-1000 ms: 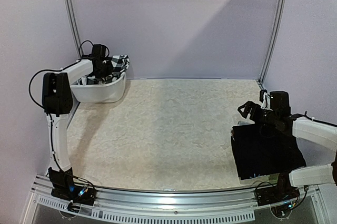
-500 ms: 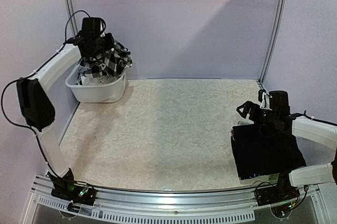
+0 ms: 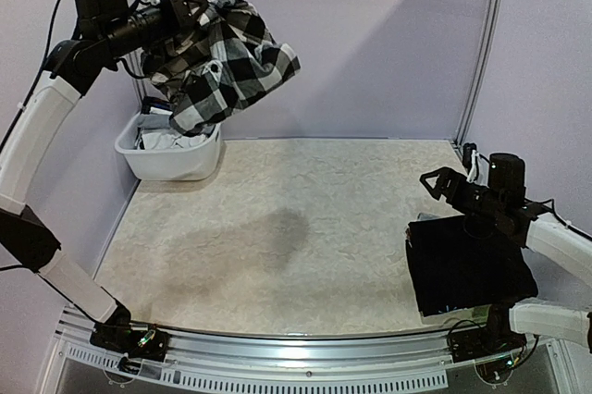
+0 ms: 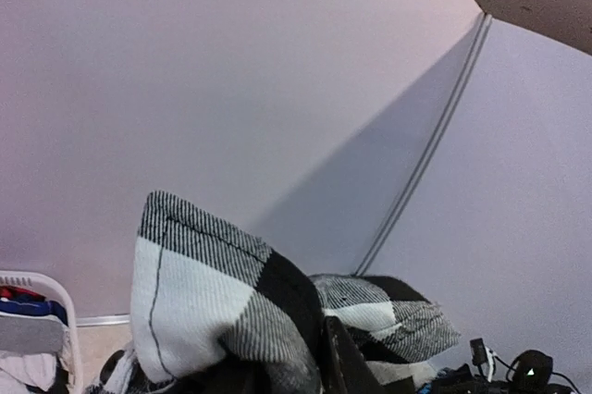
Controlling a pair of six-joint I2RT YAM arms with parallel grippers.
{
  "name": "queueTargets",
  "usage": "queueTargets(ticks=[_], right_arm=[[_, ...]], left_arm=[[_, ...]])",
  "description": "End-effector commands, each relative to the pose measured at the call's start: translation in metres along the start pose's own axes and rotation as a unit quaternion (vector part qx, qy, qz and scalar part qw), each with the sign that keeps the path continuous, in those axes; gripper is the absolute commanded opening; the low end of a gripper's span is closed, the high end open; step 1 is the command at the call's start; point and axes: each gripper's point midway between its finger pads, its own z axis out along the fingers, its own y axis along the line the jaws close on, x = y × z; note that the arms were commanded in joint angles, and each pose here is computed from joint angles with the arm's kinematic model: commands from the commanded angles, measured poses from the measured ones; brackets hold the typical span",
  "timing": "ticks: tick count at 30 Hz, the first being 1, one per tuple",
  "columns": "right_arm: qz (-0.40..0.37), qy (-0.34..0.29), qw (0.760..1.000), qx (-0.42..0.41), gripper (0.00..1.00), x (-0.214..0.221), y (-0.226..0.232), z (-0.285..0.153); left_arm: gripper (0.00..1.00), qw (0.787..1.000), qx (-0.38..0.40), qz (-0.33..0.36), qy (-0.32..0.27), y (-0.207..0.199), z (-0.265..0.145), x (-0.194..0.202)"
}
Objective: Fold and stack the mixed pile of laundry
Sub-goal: Pick up the crumpled shirt from the bin, then pick up the crumpled shirt from the center of the board.
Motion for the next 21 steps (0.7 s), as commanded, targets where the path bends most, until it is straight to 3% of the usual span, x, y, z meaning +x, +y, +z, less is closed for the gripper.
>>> queueTargets(ticks=[1,4,6,7,15,18,21], right_arm=[[-0.004,0.000,1.000,-0.021,0.99,0.000,0.013,-0.013],[-0.001,-0.004,1.000,-0.030,0.99,0.001,0.017,-0.017],[0.000,-0.003,0.999,-0.033,0.99,0.001,0.018,-0.019],[0.000,-0.002,0.999,-0.034,0.99,0.002,0.018,-0.019],[0.001,-0.009,0.999,-0.045,0.99,0.001,0.023,-0.024],[0.000,-0.008,0.998,-0.065,0.99,0.002,0.029,-0.024],[-0.024,-0.017,0.991,-0.134,0.99,0.000,0.056,-0.026]], left_arm=[[0.25,0.996,0.036,-0.024,0.083,-0.015,0.008,0.051],[0.22,0.993,0.024,-0.024,0.113,-0.004,0.016,0.080],[0.03,0.991,0.027,-0.024,0.125,-0.003,0.018,0.089],[0.00,0.990,0.032,-0.025,0.132,-0.005,0.018,0.091],[0.00,0.988,0.067,-0.017,0.136,-0.034,0.013,0.084],[0.00,0.985,0.118,-0.010,0.123,-0.065,0.007,0.074],[0.00,0.981,0.165,-0.002,0.105,-0.099,-0.002,0.061]])
